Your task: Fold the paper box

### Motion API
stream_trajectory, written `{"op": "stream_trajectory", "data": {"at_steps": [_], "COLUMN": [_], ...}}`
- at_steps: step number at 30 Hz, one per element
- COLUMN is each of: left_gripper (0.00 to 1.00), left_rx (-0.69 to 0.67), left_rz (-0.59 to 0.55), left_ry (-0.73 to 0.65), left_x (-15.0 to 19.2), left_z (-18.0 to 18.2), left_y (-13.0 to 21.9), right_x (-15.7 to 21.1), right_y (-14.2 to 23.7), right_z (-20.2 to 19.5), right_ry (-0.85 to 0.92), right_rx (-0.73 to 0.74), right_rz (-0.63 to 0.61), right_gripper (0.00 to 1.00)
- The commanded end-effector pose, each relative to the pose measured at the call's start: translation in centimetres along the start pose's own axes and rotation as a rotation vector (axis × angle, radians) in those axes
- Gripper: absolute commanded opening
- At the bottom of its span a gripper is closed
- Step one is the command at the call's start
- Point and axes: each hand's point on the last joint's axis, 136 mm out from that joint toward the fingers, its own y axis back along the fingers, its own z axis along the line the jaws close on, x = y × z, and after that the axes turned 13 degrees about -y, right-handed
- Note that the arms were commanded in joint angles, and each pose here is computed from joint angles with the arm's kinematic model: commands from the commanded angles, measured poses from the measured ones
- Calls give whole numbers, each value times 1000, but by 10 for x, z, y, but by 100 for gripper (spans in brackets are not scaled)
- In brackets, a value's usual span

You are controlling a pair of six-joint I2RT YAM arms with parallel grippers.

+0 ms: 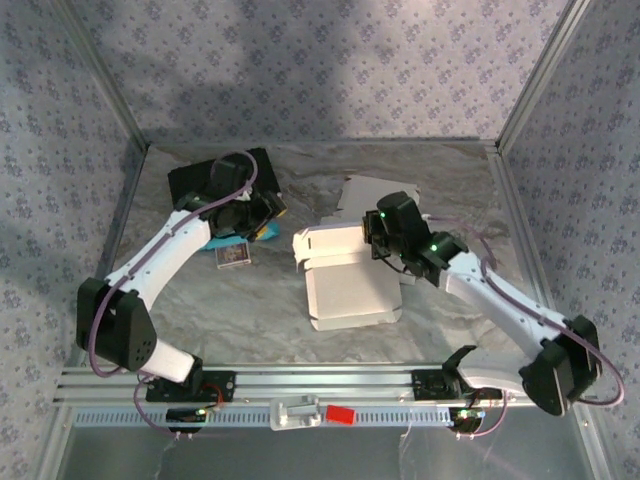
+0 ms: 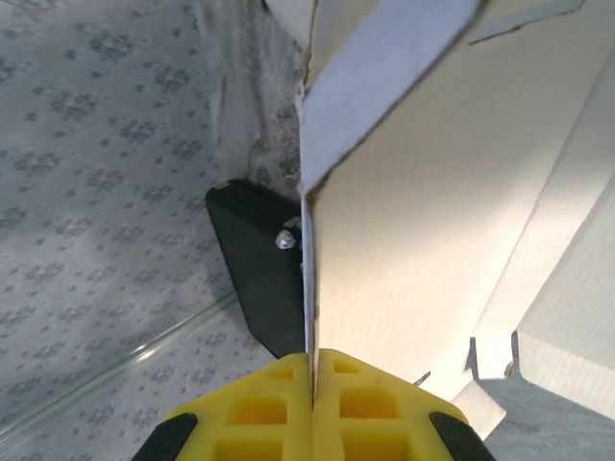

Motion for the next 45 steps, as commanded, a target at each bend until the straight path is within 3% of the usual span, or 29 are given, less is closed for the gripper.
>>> {"op": "stream_trajectory", "data": {"at_steps": [1, 9, 15, 23, 27, 34, 37, 39, 45], "left_gripper": [64, 59, 54, 48, 46, 45, 43, 48, 68], "left_rx": [11, 35, 76, 99, 72, 130, 175, 209, 159], "left_rz": [59, 169, 247, 310, 283, 187, 165, 133, -14], "left_ry": [-44, -197, -276, -253, -261, -230, -214, -228, -235], "left_x": [14, 30, 51, 62, 46, -13, -34, -49, -101], "left_z": [-4, -48, -93, -105, -99, -126, -140, -156, -173], "left_y": [-12, -75, -140, -212, -243, -279, -280, -262, -151], "right_x": [-40, -77, -92, -90, -87, -78, -73, -71, -61], "right_y": [-4, 59, 73, 82, 74, 61, 51, 44, 15], "right_z": [-2, -21, -30, -13, -9, 2, 7, 10, 20], "right_ry": [-28, 16, -7, 14, 2, 11, 16, 21, 16], "right_rx": [-35, 9, -5, -36, -54, -71, -83, -94, -130], "right_rz": [-118, -193, -192, -158, -121, -76, -53, -47, -18], "right_gripper": [0, 0, 0, 0, 0, 0, 0, 0, 0]}}
